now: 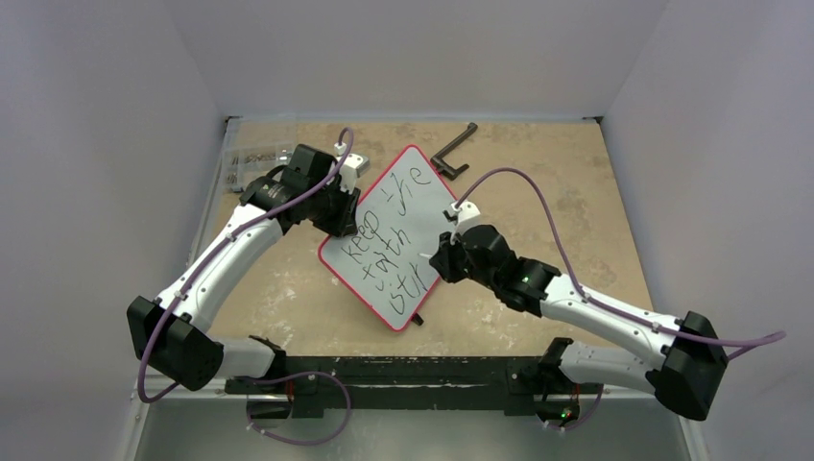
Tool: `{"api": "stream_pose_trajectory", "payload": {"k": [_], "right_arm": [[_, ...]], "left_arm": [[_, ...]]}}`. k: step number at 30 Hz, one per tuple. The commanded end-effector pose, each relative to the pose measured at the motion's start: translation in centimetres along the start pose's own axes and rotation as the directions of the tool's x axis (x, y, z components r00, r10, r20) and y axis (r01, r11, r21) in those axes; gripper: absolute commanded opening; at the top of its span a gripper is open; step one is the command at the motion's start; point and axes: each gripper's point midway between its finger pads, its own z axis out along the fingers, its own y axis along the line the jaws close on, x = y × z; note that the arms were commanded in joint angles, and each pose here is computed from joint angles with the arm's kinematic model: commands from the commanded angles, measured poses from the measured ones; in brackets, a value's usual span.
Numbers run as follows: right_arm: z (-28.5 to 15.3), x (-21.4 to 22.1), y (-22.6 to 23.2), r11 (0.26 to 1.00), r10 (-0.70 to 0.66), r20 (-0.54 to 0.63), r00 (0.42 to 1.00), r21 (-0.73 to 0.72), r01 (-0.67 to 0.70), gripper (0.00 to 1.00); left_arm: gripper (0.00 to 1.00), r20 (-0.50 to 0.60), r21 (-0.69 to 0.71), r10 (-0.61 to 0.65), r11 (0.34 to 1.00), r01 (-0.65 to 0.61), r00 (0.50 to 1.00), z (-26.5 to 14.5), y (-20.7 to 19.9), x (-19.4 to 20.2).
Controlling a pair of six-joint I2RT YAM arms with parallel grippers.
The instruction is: Write a sentence on the whiteboard
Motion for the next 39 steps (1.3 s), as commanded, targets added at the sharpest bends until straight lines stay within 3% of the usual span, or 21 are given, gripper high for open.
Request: {"api": "stream_pose_trajectory", "payload": {"k": [1,22,39], "right_arm": [[-0.6,-0.4,-0.9,0.999,0.017,0.055,0.998,0.027,-0.018,0.00],[1.1,1.0,-0.7,1.000,0.013,0.014,1.000,-0.017,-0.013,0.00],[0.7,5.3,-1.1,0.998,0.024,-0.079,0.997,-0.054,-0.028,0.00]], "left_arm": [[0.00,-0.052,-0.214,0.066,0.974,-0.076,0.996,-0.7,4.4,1.0],[0.00,-0.056,-0.209,0.065,0.975,-0.075,0.996,-0.5,4.4,1.1],[0.00,-0.055,-0.208,0.063,0.975,-0.073,0.997,-0.6,4.4,1.1]]}}
